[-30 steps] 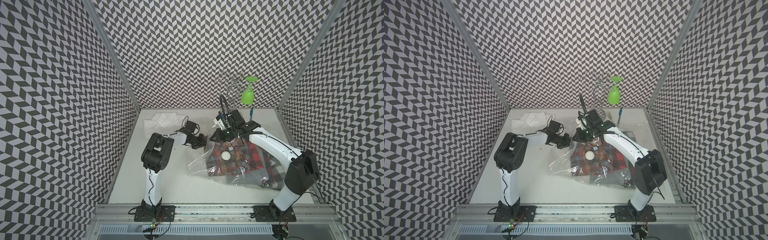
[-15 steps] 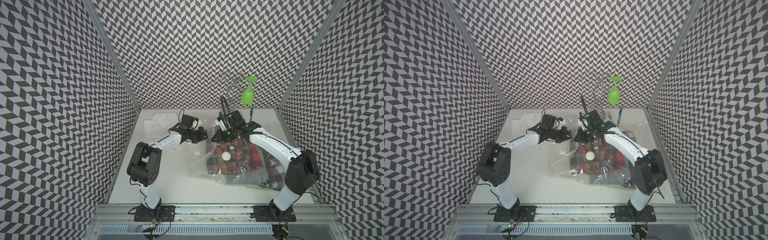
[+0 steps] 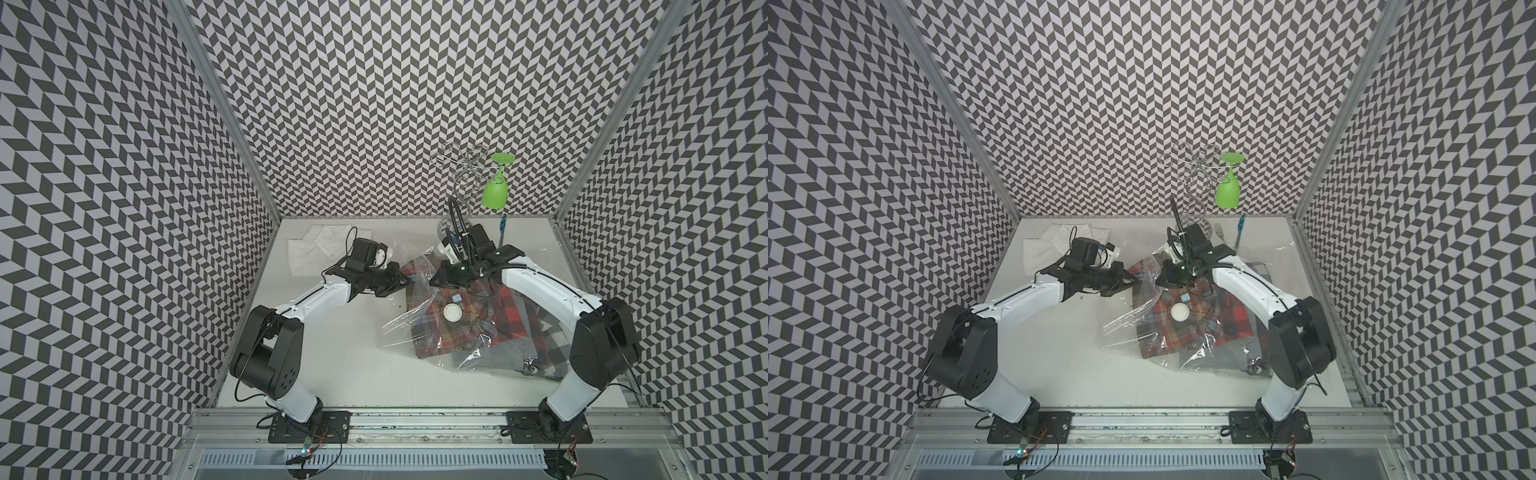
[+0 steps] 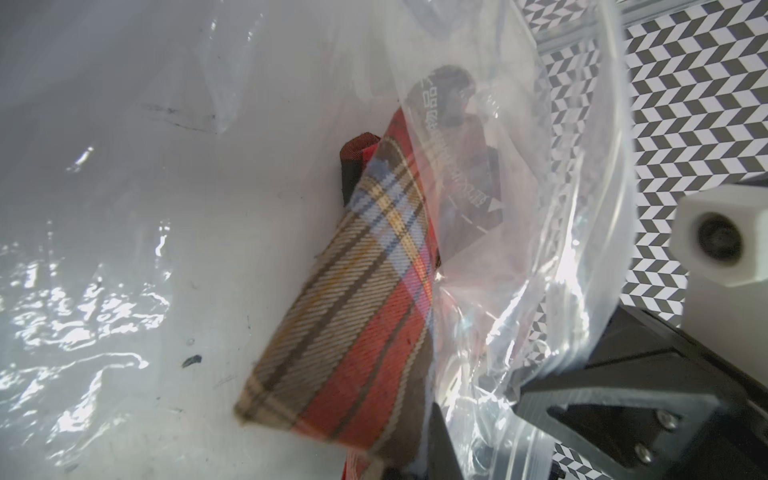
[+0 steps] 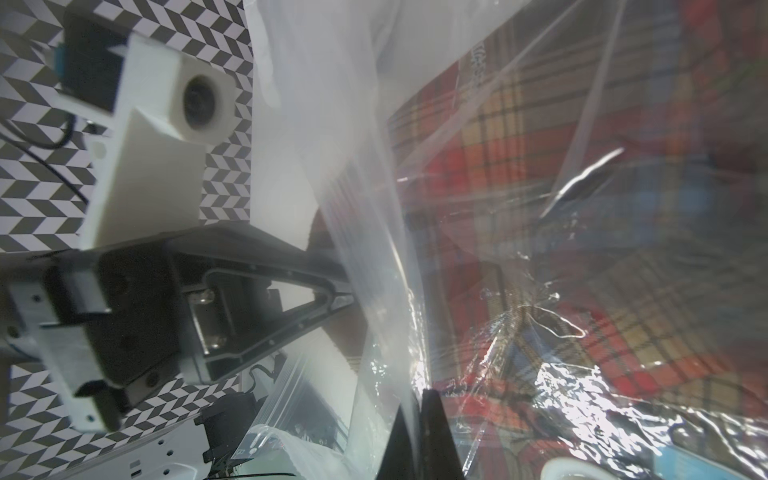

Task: Take the shirt out of the vacuum bag
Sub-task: Take out the shirt from the vacuum bag.

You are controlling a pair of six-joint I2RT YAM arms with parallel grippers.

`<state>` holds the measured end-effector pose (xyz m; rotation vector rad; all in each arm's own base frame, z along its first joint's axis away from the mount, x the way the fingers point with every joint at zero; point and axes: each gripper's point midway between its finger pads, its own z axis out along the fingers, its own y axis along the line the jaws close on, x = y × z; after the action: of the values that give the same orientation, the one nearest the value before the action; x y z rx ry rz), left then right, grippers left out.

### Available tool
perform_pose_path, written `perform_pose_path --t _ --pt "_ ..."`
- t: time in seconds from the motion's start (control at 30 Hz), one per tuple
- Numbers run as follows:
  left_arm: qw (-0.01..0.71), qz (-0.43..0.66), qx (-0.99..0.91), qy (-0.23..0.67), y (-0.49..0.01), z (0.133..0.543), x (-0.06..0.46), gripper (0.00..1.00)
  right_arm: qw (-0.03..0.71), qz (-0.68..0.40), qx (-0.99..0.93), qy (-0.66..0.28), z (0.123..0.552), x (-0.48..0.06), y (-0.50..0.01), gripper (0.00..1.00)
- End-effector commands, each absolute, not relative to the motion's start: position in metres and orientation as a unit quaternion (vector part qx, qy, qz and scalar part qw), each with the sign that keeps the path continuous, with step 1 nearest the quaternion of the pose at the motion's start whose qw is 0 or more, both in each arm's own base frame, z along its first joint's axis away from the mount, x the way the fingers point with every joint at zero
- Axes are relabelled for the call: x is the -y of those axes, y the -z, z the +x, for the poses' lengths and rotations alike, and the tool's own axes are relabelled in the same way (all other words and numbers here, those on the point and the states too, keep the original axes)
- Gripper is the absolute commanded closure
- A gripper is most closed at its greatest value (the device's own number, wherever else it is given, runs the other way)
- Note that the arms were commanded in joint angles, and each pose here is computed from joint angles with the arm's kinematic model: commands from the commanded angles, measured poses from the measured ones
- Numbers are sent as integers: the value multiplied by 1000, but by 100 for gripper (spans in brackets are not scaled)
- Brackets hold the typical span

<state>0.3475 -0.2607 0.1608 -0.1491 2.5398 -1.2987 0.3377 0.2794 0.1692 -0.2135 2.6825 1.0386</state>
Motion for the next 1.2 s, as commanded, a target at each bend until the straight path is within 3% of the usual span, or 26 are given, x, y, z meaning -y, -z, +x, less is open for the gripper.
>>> perform_pose_path --t 0.0,0.3,0.8,1.03,1.17 --pt "168 -48 -872 457 -184 350 254 98 153 -65 -919 -358 344 -272 -178 100" --pt "178 -53 -868 460 -197 345 244 98 151 -52 -923 -350 346 -263 -171 100" --pt "191 -205 -879 385 -146 326 121 98 150 -35 -927 -343 351 -254 -164 100" --pt "229 -229 -847 422 -164 321 96 98 138 -31 -929 -343 353 -254 -153 100" --pt "236 -244 -852 398 -162 314 83 98 132 -28 -929 -344 354 -253 -147 100"
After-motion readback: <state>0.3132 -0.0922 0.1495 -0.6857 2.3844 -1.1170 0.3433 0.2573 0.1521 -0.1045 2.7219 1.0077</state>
